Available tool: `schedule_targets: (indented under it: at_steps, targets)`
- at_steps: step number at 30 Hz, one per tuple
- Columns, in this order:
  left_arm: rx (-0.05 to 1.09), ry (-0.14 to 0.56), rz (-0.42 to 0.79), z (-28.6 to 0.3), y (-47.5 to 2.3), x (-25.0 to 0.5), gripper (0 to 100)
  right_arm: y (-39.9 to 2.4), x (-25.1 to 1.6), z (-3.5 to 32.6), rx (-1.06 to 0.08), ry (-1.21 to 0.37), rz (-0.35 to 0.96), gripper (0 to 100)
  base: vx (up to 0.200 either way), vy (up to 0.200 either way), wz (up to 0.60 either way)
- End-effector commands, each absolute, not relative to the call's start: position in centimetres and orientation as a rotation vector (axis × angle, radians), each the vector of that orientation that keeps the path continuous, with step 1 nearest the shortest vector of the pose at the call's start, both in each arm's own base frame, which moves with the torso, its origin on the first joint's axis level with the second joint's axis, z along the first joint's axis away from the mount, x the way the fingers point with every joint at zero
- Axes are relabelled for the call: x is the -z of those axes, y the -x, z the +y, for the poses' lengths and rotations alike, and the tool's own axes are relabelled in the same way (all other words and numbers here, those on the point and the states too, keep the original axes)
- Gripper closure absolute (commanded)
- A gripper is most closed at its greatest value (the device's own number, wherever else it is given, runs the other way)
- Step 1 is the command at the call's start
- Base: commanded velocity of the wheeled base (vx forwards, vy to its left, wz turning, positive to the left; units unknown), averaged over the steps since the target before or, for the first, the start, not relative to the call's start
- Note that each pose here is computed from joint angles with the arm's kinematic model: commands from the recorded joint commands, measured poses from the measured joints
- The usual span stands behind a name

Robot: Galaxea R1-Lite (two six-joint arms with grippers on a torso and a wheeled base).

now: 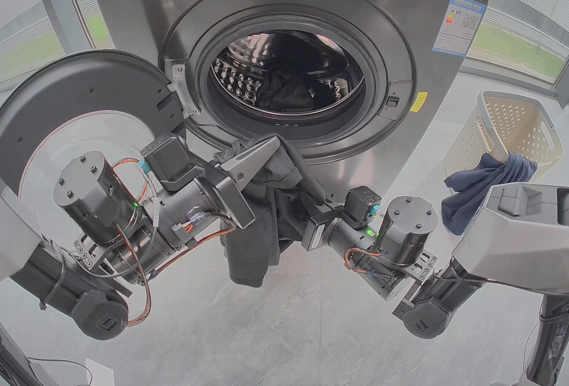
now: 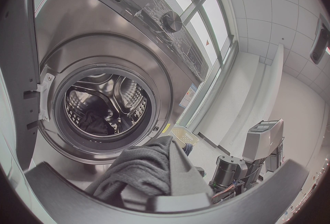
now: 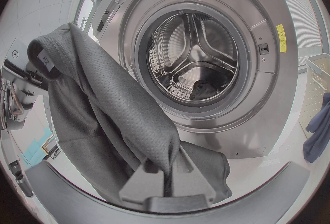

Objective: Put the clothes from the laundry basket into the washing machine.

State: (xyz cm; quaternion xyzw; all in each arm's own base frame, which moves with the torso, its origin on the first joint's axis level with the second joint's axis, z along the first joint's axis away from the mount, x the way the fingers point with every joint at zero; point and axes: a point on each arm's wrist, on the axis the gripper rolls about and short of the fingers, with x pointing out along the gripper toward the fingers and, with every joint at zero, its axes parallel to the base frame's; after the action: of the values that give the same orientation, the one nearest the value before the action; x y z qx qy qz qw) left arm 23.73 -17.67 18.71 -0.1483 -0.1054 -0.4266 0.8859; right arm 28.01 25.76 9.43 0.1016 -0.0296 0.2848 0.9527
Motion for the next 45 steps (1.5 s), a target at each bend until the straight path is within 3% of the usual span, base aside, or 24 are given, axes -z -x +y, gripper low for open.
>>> schedule_targets:
  at_steps: [1,8,13,19,26,27,33,45]
  targets:
    - [0.888,0.307,-0.207,-17.7,-23.8,-18.4,100,-27.8,-10.5,25.3,-0.570,-0.220,-0.084,100,0.000,0.000,0.00]
    - [0.898,0.304,-0.178,-18.4,-24.0,-17.6,100,-26.1,-15.3,22.2,-0.502,-0.275,-0.169,100,0.000,0.000,0.00]
    - [0.906,0.317,-0.231,-18.9,-24.5,-18.8,100,-24.5,-15.9,19.0,-0.459,-0.260,-0.152,100,0.000,0.000,0.00]
    - [0.941,0.336,-0.253,-20.4,-25.1,-19.8,100,-23.6,-16.7,17.7,-0.450,-0.274,-0.163,100,0.000,0.000,0.00]
    - [0.982,0.338,-0.177,-22.5,-25.9,-18.2,100,-22.8,-17.4,17.2,-0.498,-0.281,-0.186,100,0.000,0.000,0.00]
    - [0.983,0.339,-0.169,-22.7,-26.0,-18.1,0,-22.7,-17.6,17.2,-0.502,-0.284,-0.193,100,0.000,0.000,0.00]
    - [0.970,0.366,-0.128,-23.2,-26.7,-17.0,0,-21.5,-18.7,16.7,-0.554,-0.294,-0.222,100,0.000,0.000,0.00]
    - [0.886,0.340,0.001,-22.3,-29.1,-12.0,0,-21.0,-20.2,16.5,-0.560,-0.313,-0.266,100,0.000,0.000,0.00]
